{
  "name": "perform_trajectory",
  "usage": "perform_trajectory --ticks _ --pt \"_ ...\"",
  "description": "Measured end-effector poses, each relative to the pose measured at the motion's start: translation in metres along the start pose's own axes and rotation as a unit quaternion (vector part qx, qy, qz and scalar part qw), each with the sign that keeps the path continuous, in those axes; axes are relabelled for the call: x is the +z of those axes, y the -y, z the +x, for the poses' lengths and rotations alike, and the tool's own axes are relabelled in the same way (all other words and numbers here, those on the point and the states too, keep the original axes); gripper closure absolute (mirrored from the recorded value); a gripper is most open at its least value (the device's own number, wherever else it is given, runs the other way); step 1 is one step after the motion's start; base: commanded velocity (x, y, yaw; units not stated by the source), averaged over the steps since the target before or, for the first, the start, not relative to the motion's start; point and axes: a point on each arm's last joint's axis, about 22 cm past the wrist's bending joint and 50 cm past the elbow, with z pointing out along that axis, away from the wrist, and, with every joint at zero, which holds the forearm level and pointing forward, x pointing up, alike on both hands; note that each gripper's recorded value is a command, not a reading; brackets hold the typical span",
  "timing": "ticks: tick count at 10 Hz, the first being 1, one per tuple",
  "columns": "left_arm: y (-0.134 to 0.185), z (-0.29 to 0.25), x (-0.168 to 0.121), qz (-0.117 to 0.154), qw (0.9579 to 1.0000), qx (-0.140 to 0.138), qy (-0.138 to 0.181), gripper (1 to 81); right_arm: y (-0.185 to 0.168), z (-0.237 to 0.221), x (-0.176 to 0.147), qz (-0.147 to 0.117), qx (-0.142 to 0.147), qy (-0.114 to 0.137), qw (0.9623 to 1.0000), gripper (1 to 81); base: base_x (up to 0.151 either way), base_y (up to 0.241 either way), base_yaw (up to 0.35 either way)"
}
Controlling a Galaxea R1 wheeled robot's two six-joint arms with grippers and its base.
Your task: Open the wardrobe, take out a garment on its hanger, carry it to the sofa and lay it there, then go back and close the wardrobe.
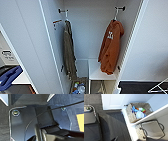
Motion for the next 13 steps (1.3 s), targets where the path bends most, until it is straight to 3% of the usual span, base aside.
perform_trajectory --ticks 2,5,6,8,10,12,13 --pt "-0.006 0.0 0.002 -0.004 1.0 0.001 0.0 1.0 -0.006 0.004 0.0 -0.006 0.061 0.001 0.9981 1.0 0.0 0.0 0.0" --pt "-0.007 0.002 0.002 -0.006 1.0 0.001 -0.004 1.0 -0.007 -0.009 -0.002 -0.014 0.112 0.009 0.9936 1.0 0.0 0.0 0.0" --pt "-0.009 0.003 0.002 -0.007 1.0 0.001 -0.006 1.0 -0.005 -0.015 -0.003 -0.015 0.145 0.014 0.9892 1.0 0.0 0.0 0.0" --pt "-0.01 0.003 0.002 -0.008 0.9999 0.001 -0.007 1.0 0.001 -0.043 -0.007 -0.018 0.211 0.04 0.9766 1.0 0.0 0.0 0.0" --pt "-0.01 0.003 0.002 -0.009 0.9999 0.001 -0.007 1.0 0.002 -0.082 -0.015 -0.025 0.226 0.076 0.9707 1.0 0.0 0.0 0.0" --pt "-0.011 0.004 0.002 -0.009 0.9999 0.001 -0.007 1.0 -0.023 -0.114 -0.025 -0.045 0.229 0.094 0.9677 1.0 0.0 0.0 0.0" --pt "-0.011 0.004 0.002 -0.009 0.9999 0.001 -0.008 1.0 -0.018 -0.119 -0.026 -0.042 0.232 0.099 0.9668 1.0 0.0 0.0 0.0"
